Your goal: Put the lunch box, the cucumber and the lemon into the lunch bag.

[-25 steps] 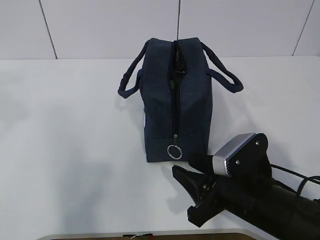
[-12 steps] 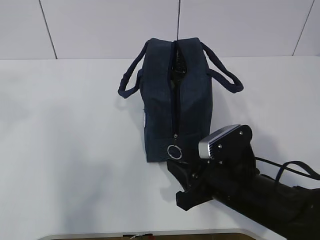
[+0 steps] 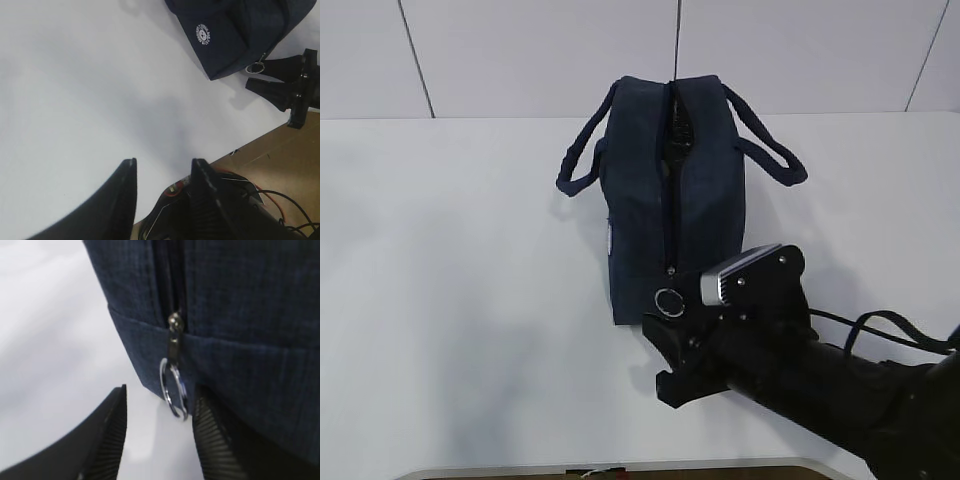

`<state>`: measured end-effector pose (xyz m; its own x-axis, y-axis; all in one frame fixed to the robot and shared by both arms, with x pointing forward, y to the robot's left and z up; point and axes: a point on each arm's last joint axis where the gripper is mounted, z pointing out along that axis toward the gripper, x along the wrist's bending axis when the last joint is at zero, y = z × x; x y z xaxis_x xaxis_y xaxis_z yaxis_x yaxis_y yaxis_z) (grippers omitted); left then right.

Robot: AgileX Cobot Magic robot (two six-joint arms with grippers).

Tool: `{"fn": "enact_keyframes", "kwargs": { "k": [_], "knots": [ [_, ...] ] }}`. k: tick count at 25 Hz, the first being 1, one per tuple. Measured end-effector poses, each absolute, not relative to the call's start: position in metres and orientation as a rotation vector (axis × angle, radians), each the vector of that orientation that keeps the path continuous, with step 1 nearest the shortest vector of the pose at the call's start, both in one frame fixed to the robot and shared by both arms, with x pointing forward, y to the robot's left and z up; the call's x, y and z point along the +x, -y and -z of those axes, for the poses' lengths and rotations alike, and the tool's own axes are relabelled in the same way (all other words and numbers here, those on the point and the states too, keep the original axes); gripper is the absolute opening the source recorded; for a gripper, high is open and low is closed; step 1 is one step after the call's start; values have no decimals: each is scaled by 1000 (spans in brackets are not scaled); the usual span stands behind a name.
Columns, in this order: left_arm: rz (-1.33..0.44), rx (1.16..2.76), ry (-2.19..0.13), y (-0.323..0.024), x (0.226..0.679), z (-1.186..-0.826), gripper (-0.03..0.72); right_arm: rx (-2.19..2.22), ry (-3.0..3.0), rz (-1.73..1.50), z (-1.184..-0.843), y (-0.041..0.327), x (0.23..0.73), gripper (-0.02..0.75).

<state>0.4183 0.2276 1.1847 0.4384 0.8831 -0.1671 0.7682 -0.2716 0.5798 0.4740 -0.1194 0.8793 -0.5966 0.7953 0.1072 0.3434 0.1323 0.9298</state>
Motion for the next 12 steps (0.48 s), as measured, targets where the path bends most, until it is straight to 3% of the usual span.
{"fn": "enact_keyframes", "kwargs": {
  "k": [12],
  "knots": [
    [-248,2096,-1382,-227,418,-1185,257,1081,-2004,-1505,-874,113,479,353]
  ]
}}
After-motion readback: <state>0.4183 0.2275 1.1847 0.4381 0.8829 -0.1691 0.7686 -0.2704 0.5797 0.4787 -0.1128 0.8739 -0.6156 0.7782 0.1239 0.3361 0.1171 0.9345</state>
